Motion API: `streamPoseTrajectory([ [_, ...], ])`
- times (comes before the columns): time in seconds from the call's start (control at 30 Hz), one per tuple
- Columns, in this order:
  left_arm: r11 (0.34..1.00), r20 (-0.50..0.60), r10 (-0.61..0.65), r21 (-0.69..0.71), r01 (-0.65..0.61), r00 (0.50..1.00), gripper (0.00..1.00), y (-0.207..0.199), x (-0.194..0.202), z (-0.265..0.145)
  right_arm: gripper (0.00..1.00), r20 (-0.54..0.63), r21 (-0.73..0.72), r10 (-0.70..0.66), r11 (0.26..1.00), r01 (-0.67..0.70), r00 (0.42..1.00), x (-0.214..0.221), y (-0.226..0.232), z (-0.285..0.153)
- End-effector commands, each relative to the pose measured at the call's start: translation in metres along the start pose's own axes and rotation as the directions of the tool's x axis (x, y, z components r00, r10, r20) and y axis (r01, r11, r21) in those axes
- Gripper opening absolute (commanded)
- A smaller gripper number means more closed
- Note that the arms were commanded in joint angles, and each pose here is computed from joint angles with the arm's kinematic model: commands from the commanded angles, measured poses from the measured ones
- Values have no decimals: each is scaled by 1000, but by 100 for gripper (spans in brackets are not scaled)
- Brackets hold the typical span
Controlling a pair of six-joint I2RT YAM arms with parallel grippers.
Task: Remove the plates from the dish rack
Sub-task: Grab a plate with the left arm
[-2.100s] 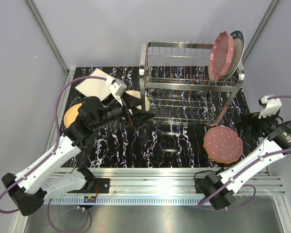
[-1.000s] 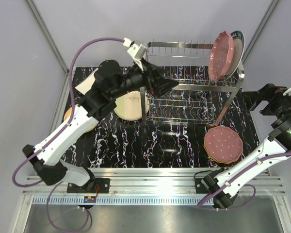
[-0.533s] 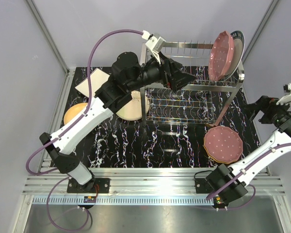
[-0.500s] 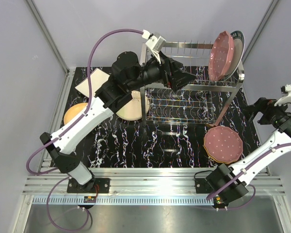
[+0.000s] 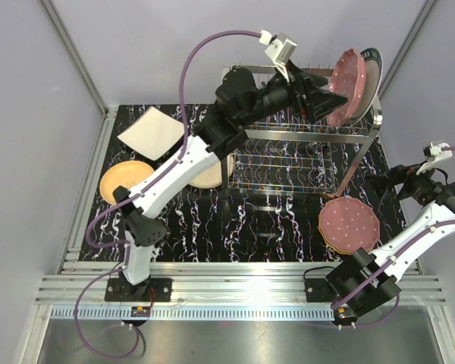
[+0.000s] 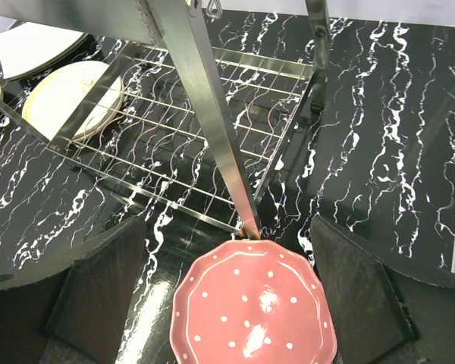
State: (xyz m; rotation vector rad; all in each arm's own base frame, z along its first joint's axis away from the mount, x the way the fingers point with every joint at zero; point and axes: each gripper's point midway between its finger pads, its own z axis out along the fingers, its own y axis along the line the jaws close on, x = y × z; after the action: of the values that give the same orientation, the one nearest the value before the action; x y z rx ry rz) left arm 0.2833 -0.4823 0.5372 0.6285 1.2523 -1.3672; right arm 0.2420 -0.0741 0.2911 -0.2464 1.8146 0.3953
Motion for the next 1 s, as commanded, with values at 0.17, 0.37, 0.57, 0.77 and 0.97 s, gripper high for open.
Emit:
streamPoseTrajectory([
  [0.17, 997, 189, -55, 69, 43, 980, 89, -3, -11, 43, 96, 31, -24, -50, 998, 51, 998, 3, -1, 5],
  [0.37, 997, 208, -69, 40, 62, 976, 82, 13, 7, 58, 96, 30, -10, -62, 998, 63, 998, 6, 0, 5],
  [0.57, 999, 200, -37, -5, 39, 979, 76, 25, 26, 67, 96, 30, -16, -49, 999, 50, 998, 13, 0, 7],
  [0.77, 999, 187, 16, -48, -7, 982, 67, 34, 41, 73, 96, 28, -16, -42, 999, 42, 999, 16, -1, 8],
  [0.97, 994, 148, 80, -80, -69, 986, 63, 45, 57, 75, 96, 25, -10, -49, 999, 49, 998, 17, 0, 7],
])
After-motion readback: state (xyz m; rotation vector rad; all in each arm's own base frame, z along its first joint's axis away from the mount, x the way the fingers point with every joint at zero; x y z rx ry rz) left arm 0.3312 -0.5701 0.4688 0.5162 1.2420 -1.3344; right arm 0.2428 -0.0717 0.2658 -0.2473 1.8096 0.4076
